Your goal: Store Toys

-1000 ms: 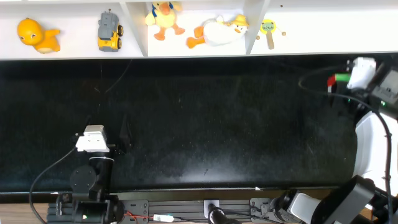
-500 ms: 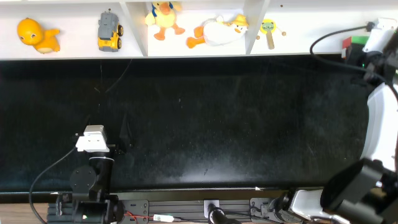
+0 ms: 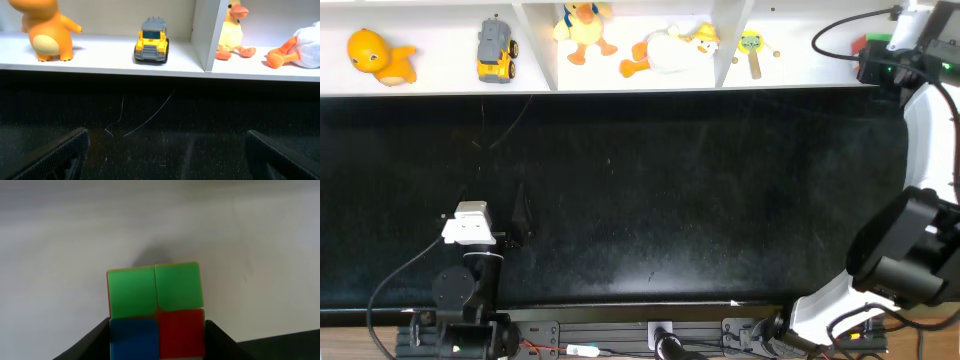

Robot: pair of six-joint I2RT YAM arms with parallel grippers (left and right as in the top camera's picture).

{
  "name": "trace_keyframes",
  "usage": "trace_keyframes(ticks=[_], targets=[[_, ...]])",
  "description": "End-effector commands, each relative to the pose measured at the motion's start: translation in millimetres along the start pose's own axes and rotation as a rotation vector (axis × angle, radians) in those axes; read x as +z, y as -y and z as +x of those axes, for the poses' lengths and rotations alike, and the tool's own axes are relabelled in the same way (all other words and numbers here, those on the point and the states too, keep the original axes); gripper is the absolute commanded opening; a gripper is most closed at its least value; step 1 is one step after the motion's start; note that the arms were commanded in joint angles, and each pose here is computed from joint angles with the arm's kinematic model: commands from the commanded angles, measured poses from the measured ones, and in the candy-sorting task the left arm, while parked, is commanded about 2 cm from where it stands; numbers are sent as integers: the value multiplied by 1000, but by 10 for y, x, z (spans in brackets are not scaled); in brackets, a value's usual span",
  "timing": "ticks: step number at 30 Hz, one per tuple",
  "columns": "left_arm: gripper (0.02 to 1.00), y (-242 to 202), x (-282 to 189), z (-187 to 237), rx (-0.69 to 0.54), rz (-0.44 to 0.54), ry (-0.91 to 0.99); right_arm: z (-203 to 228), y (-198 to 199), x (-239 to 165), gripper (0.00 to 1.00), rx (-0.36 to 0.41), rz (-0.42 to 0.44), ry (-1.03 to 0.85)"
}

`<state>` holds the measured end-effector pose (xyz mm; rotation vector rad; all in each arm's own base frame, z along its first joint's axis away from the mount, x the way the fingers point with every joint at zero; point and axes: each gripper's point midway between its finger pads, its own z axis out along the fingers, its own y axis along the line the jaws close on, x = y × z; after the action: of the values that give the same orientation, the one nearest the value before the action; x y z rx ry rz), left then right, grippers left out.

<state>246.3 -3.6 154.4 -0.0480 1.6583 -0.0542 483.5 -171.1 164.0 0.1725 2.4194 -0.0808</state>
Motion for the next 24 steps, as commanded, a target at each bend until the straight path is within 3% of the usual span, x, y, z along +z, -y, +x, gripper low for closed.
trace_keyframes(ticks=[1, 4, 6, 14, 19, 21, 24], targets=[[996, 19, -6, -13, 22, 10, 7, -133, -40, -13, 509, -3, -6, 27], [998, 19, -6, -13, 22, 10, 7, -132, -40, -13, 693, -3, -5, 27], [998, 19, -6, -12, 22, 10, 7, -121, -40, -15, 998, -3, -5, 22], [996, 19, -6, -13, 22, 10, 7, 164, -92, -231, 996, -22, 61, -25], [998, 19, -6, -13, 22, 10, 7, 899, -222, -475, 998, -12, 91, -27], [998, 19, -6, -13, 22, 10, 7, 1275, -404, -702, 996, 40, 88, 80], [996, 19, -6, -13, 22, 10, 7, 1290, -643, -888, 996, 10, 60, 233]])
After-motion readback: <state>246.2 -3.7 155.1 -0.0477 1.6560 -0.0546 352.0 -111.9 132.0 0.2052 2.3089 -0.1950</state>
